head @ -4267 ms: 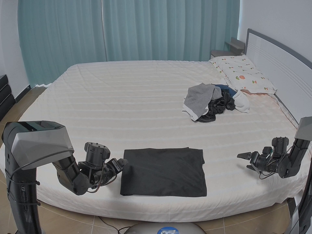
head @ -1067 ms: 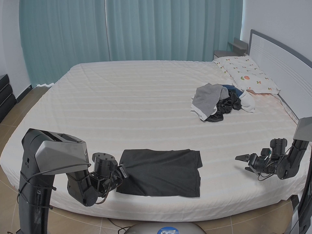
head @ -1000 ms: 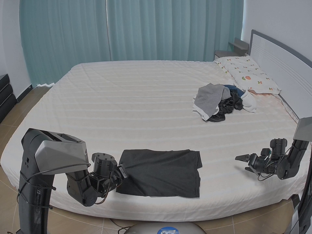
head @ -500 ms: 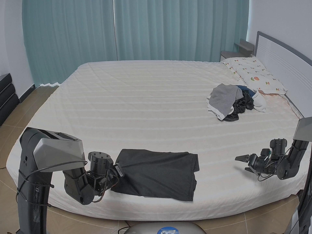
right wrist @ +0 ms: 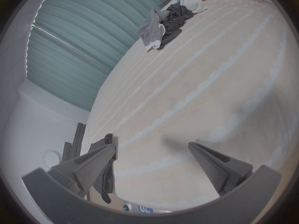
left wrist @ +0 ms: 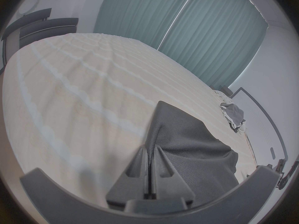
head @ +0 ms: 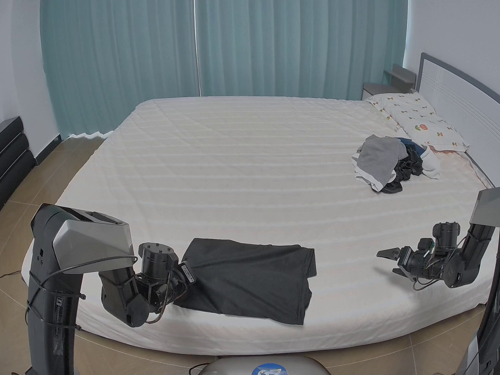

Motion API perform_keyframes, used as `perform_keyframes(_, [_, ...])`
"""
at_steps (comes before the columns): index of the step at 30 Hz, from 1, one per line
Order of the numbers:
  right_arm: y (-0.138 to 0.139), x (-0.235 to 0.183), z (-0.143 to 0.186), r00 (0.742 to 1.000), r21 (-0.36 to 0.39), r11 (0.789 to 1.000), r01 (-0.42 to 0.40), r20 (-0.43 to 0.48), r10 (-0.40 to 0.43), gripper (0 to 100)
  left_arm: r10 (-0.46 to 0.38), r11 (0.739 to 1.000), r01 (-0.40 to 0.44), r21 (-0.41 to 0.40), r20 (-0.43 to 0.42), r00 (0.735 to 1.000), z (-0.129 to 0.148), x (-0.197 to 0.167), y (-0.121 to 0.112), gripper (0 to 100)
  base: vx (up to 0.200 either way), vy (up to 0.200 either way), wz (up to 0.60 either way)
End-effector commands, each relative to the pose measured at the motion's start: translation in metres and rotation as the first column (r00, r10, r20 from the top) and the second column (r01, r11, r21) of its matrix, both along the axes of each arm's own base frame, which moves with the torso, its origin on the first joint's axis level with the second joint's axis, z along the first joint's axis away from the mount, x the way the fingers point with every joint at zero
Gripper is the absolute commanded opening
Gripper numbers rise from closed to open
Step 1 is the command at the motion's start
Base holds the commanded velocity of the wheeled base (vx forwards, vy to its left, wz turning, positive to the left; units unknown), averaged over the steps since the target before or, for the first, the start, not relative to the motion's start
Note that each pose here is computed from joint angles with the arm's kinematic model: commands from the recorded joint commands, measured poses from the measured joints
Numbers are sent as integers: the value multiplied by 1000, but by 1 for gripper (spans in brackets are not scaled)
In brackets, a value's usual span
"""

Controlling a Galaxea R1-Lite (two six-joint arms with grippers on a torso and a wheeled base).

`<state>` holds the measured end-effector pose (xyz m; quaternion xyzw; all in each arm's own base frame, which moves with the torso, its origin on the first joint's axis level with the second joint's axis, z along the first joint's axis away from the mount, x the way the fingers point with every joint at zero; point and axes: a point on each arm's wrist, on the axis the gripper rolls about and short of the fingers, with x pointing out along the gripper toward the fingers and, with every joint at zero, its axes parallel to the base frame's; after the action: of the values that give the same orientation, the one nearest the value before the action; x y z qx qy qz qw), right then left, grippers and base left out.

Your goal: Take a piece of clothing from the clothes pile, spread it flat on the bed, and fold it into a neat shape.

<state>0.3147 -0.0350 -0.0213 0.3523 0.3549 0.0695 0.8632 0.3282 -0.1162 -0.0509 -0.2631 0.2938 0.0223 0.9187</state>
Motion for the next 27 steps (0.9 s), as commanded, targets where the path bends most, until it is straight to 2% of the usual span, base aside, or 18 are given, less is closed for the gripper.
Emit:
perform_keyframes(1, [0, 0, 0, 1000, -1, 1000, -1, -2, 1, 100, 1, 1000, -1, 1, -3, 1000, -1, 0, 0, 0, 0, 200, 0])
perform_keyframes(10, [0, 0, 0, 1000, -2, 1000, -2, -1, 2, 100, -3, 1000, 3, 5, -15, 1000, -3, -4, 0, 0, 0, 200, 0])
perform_keyframes(23, [0, 0, 0, 1000, -3, 1000, -1, -1, 1, 100, -11, 1000, 11, 9, -37, 999, -4, -12, 0, 0, 0, 0, 0])
perform_keyframes(24, [0, 0, 0, 1000, -3, 1000, -1, -1, 1, 100, -11, 1000, 11, 9, -38, 999, -4, -13, 0, 100, 0, 0, 0])
perform_keyframes(27, [0, 0, 0, 1000, -2, 1000, -2, 0, 2, 100, -10, 1000, 11, 9, -41, 999, -4, -15, 1, 100, 0, 0, 0])
